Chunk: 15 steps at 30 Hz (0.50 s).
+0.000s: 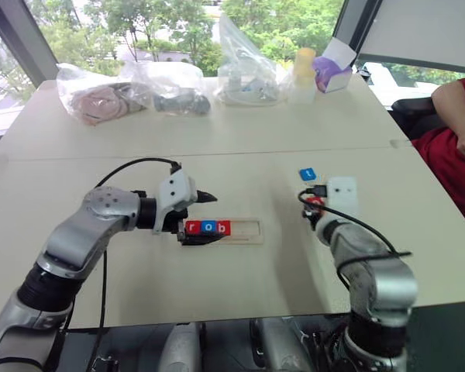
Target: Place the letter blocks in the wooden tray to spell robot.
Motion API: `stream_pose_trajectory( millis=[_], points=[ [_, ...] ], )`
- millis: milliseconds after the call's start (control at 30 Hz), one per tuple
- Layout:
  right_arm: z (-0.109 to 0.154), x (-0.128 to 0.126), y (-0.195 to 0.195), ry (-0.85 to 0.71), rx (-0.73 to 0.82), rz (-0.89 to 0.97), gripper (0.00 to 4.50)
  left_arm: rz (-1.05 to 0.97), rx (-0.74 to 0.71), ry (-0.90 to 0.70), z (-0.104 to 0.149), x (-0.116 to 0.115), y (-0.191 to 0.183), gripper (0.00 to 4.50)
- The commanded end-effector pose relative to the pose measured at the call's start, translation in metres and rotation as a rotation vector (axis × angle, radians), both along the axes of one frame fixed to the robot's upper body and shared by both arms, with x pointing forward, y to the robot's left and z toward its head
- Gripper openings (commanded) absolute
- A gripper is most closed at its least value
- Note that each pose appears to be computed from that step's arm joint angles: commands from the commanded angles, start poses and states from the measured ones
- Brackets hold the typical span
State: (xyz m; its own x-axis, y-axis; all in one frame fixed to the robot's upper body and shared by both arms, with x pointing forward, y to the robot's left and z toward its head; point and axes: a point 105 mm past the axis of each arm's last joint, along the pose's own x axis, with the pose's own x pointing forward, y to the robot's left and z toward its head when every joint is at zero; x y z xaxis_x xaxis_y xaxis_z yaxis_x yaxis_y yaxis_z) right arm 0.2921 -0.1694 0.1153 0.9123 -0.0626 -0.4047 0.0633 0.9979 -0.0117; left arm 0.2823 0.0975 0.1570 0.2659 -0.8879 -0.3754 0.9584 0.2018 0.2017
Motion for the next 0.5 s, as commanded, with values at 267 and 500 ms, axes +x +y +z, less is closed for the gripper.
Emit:
stream_pose_trajectory(
  millis=[267, 500],
  points=[
    [-0.018, -0.017, 0.007, 0.119, 0.094, -0.031, 4.26, -0.055, 0.005, -0.038, 0.002, 0.006, -0.007, 4.5],
    [0.041, 0.004, -0.011, -0.2, -0.042, 0.308, 4.44, 0.004, -0.032, -0.002, 0.021, 0.007, 0.018, 4.5]
  ],
)
